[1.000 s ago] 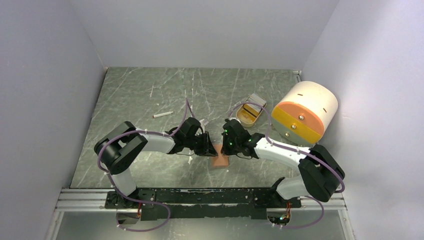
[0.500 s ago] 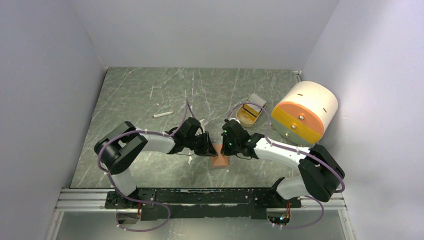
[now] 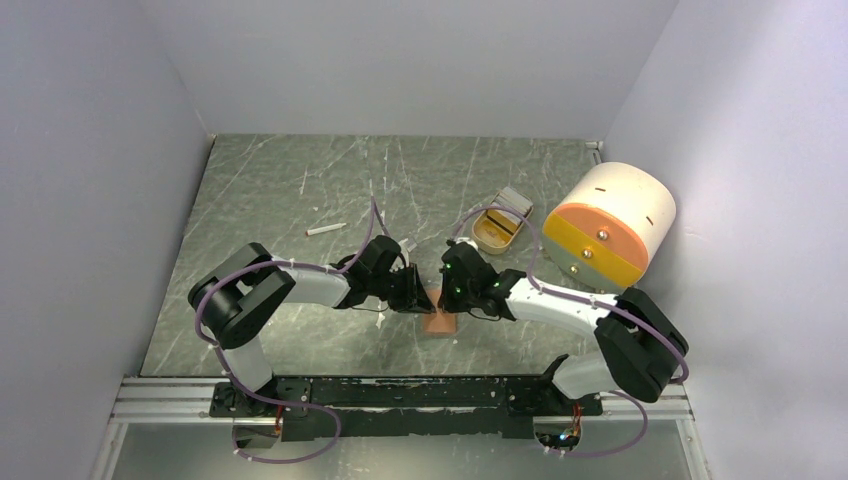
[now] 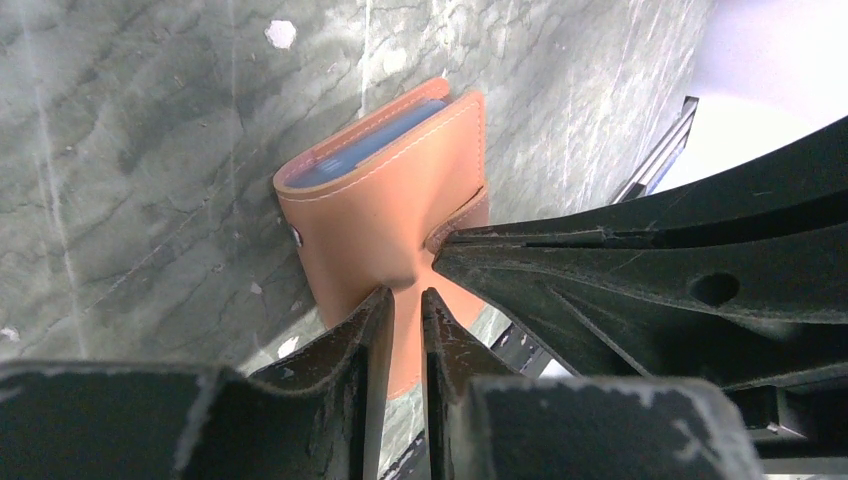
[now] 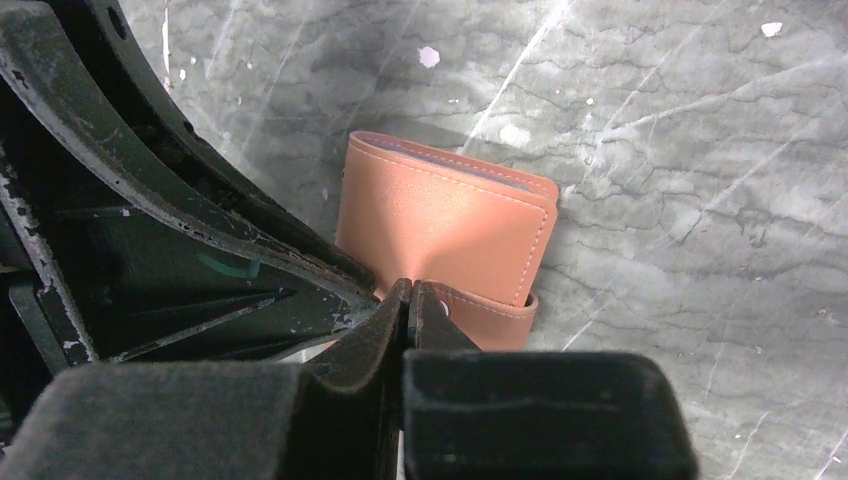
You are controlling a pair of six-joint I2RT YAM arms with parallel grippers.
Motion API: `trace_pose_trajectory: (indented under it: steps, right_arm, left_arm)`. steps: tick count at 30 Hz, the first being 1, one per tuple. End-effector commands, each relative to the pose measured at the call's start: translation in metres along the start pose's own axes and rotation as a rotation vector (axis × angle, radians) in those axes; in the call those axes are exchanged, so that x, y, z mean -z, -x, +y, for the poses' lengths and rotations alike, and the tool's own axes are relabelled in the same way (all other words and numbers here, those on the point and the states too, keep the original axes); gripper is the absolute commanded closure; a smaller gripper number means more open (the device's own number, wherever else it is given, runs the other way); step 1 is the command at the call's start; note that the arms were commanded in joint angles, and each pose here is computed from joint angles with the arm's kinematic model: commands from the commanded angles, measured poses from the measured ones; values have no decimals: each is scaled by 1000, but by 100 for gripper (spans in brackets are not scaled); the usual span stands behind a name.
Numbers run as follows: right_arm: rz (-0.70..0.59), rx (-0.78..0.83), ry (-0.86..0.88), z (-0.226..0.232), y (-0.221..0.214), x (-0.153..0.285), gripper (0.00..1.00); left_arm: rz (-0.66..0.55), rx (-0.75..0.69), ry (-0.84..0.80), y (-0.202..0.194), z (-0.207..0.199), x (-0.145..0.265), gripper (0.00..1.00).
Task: Put the credit cards into the card holder
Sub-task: Close the card holder at the center of the board.
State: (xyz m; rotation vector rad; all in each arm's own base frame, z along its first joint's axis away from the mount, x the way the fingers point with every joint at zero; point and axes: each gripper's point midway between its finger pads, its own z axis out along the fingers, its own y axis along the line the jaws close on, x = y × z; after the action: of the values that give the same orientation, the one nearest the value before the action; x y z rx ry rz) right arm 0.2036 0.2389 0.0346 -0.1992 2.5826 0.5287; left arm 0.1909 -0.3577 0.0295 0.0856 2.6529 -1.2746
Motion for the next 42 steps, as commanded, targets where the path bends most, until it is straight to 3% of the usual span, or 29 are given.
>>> trace_pose_trajectory:
  steps: [1,23,27,37,42]
  right_arm:
    - [85,-6,-8,-4,-29,4,100]
    - [-3,-113,-73,-41,-52,-5,100]
    - [-23,-85,-13,-28,-43,-6,100]
    - [-88,-36,118,21,8,31,81]
    - [-126,-21,101,23,23,51,75]
  left_arm:
    - [31,5,37,-13,11,-1,77]
    - [30,16,60,-15,18,0,77]
    - [29,13,69,-15,18,1,77]
    - [27,17,66,-13,16,1,77]
    - [26,13,63,-12,15,1,77]
